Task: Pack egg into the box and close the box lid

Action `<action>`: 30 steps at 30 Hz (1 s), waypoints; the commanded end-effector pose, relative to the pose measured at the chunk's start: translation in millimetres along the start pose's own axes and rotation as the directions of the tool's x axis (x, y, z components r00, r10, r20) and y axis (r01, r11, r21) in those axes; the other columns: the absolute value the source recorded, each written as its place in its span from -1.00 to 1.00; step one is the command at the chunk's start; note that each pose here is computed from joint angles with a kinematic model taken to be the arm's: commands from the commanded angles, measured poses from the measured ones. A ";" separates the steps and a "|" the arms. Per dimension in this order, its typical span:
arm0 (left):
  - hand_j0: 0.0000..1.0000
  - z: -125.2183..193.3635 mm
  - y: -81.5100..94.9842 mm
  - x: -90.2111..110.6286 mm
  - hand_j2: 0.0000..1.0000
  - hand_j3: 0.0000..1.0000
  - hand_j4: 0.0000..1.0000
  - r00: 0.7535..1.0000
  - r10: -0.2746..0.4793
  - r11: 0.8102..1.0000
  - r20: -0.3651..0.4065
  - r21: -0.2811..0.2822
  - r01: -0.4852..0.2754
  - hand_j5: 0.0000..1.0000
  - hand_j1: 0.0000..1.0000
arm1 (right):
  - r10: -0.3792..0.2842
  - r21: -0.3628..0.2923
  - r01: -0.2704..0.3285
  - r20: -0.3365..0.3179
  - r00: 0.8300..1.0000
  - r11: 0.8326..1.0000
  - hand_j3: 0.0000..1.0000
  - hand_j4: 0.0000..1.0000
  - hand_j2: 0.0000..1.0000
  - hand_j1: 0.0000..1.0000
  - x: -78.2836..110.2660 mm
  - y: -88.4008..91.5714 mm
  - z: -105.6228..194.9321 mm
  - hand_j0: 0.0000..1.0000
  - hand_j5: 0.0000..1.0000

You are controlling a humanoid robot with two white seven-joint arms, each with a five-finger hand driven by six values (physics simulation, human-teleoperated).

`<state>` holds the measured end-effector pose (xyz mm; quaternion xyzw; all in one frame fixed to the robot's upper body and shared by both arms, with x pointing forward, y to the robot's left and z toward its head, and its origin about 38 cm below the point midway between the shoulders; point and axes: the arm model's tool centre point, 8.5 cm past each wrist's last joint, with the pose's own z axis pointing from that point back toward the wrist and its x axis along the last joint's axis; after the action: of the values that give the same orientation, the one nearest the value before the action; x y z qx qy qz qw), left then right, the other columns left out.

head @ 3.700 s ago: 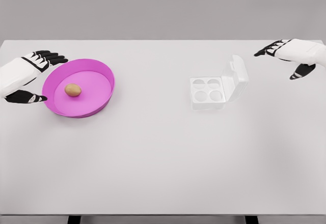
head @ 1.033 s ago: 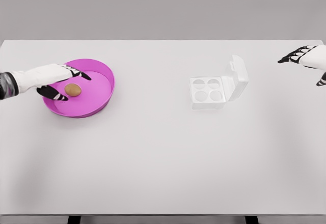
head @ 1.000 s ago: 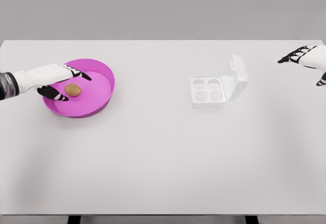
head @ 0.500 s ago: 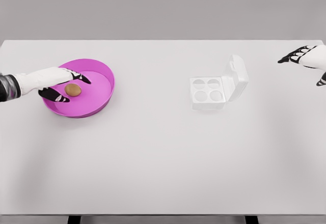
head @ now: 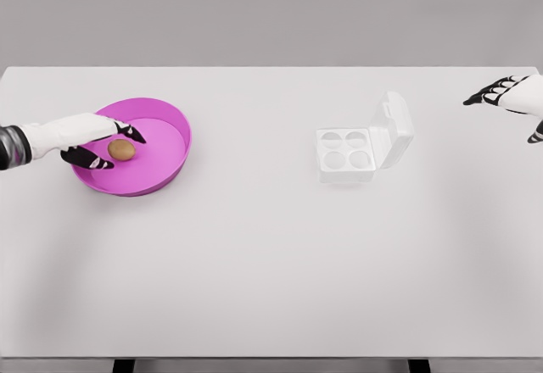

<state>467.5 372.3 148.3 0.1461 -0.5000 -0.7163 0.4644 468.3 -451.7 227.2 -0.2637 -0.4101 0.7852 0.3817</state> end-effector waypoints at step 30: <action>-0.05 1.1 -2.5 -3.9 -0.05 -0.05 -0.05 1.000 0.018 1.000 -0.009 0.000 -0.018 -0.05 -0.05 | 0.007 -0.015 -0.006 0.018 1.000 1.000 1.00 1.00 1.00 1.00 5.5 -6.0 -2.1 1.00 1.00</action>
<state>467.3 375.8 144.7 0.1451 -0.4969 -0.7141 0.4714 468.9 -446.1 229.5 -0.2616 -0.4146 0.7870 0.3747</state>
